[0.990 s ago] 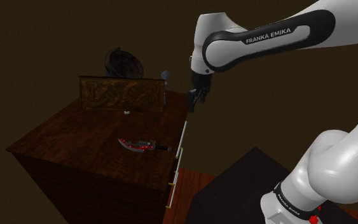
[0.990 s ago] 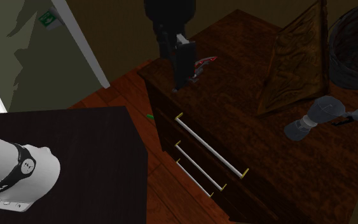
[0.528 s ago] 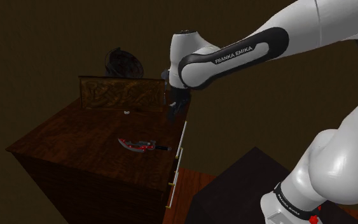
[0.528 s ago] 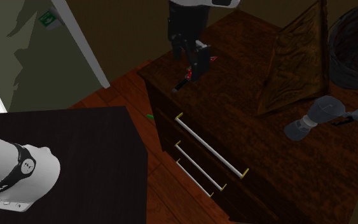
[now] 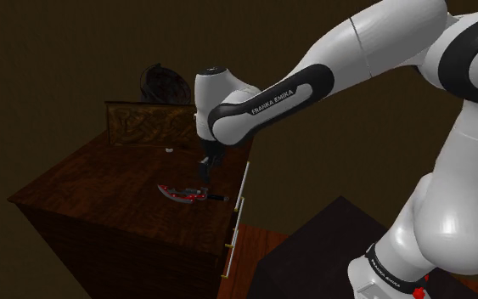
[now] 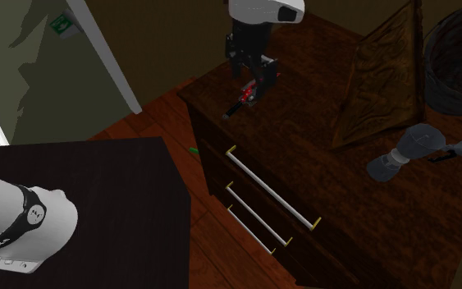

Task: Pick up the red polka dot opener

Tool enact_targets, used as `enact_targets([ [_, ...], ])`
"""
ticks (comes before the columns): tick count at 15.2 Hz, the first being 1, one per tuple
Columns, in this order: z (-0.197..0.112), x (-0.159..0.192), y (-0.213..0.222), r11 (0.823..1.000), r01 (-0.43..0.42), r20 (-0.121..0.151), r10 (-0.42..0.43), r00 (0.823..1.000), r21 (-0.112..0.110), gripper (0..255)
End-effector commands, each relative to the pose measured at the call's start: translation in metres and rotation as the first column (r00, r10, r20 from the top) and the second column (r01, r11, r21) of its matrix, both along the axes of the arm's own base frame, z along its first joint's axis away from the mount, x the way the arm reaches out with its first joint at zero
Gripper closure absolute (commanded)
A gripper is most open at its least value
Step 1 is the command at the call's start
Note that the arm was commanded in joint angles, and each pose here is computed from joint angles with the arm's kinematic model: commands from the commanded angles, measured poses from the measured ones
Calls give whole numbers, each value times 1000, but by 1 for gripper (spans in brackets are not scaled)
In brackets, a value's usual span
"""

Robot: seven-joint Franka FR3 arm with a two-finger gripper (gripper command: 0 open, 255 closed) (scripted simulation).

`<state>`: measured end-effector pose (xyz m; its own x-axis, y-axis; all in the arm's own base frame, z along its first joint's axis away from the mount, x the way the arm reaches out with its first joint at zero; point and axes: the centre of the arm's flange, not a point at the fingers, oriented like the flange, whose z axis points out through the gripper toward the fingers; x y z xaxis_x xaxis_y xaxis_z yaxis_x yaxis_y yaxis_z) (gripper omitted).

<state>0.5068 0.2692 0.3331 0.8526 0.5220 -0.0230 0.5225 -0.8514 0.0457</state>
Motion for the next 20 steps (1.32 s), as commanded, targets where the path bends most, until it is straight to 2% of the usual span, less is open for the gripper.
enact_targets([
  [1, -15, 7, 26, 999, -36, 1, 36, 999, -1, 0],
  [5, -46, 16, 67, 994, -107, 3, 107, 994, -4, 0],
  [13, -88, 17, 70, 994, -112, 3, 112, 994, -4, 0],
  [15, -88, 17, 70, 994, -112, 3, 112, 994, -4, 0],
  [16, -88, 17, 70, 994, -112, 3, 112, 994, -4, 255],
  [20, -88, 17, 70, 994, -112, 3, 112, 994, -4, 255],
])
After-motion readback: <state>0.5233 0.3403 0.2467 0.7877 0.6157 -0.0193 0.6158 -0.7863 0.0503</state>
